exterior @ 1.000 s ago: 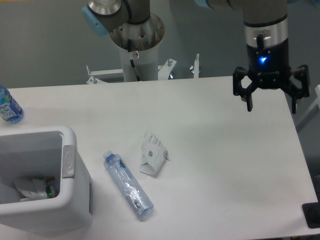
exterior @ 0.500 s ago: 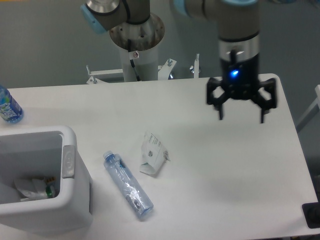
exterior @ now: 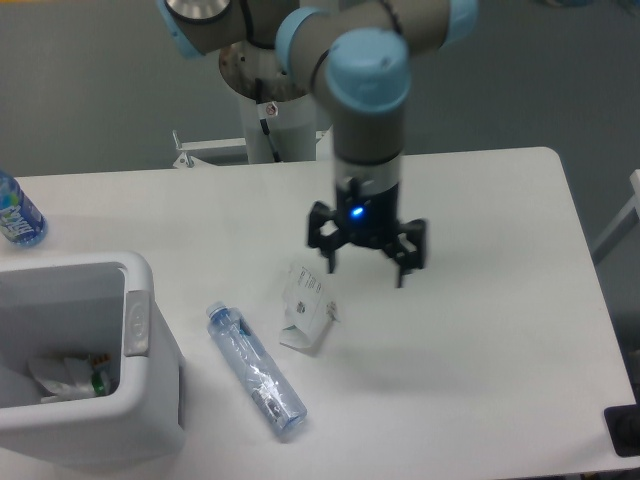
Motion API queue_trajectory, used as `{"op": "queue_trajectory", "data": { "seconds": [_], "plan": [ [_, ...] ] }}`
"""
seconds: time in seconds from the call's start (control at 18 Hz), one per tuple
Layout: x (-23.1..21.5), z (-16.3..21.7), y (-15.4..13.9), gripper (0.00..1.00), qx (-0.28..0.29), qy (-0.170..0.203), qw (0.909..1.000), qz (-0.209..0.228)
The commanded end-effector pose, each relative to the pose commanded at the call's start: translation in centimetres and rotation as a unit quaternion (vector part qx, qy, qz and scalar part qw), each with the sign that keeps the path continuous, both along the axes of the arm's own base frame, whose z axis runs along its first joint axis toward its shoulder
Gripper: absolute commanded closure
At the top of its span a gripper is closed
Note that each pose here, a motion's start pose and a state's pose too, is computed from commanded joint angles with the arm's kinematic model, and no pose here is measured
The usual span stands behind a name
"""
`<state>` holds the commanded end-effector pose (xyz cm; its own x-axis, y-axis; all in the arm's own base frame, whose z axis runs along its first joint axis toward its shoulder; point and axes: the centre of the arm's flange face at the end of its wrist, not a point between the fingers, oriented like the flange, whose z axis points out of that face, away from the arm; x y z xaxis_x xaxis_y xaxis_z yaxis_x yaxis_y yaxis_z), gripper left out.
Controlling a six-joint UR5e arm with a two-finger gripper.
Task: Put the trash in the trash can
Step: 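Move the open gripper toward the crumpled white paper, then lower the gripper onto the crumpled white paper and close on it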
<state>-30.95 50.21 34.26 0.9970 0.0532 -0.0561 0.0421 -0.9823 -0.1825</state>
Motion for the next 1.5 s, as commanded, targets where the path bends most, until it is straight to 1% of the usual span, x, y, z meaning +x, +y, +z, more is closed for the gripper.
{"op": "queue_trajectory", "data": {
  "seconds": [0.17, 0.33, 0.44, 0.56, 0.67, 0.78, 0.83, 0.89, 1.0, 1.11, 1.17, 1.22, 1.33, 1.39, 1.5],
  "plan": [
    [2.1, -3.5, 1.4, 0.0, -0.022, -0.021, 0.9993, -0.02],
    [3.0, -6.2, 1.9, 0.0, -0.039, -0.039, 0.9983, -0.02],
    [4.0, -7.7, 2.7, 0.0, -0.05, -0.044, 0.9973, -0.031],
    [4.0, -8.0, 2.8, 0.0, -0.05, -0.045, 0.9974, -0.027],
    [3.8, -9.3, 2.9, 0.0, -0.062, -0.048, 0.9967, -0.022],
    [3.5, -10.2, 2.8, 0.0, -0.084, -0.029, 0.9958, -0.02],
    [3.4, -10.3, 2.9, 0.0, -0.087, -0.026, 0.9957, -0.021],
    [3.4, -10.3, 2.9, 0.05, -0.086, -0.024, 0.9958, -0.02],
    [3.4, -10.3, 2.9, 0.27, -0.086, -0.023, 0.9959, -0.013],
    [3.3, -10.4, 2.9, 0.44, -0.087, -0.022, 0.9959, 0.001],
    [3.2, -10.3, 3.0, 0.56, -0.087, -0.022, 0.996, 0.003],
    [3.1, -10.2, 3.0, 0.74, -0.086, -0.021, 0.996, 0.006],
    [2.9, -10.4, 2.9, 0.98, -0.093, -0.015, 0.9955, 0.007],
    [2.6, -10.6, 2.7, 1.0, -0.098, -0.012, 0.9951, 0.01],
    [1.5, -10.2, 1.9, 1.0, -0.103, -0.002, 0.9945, 0.02]
  ]
}}
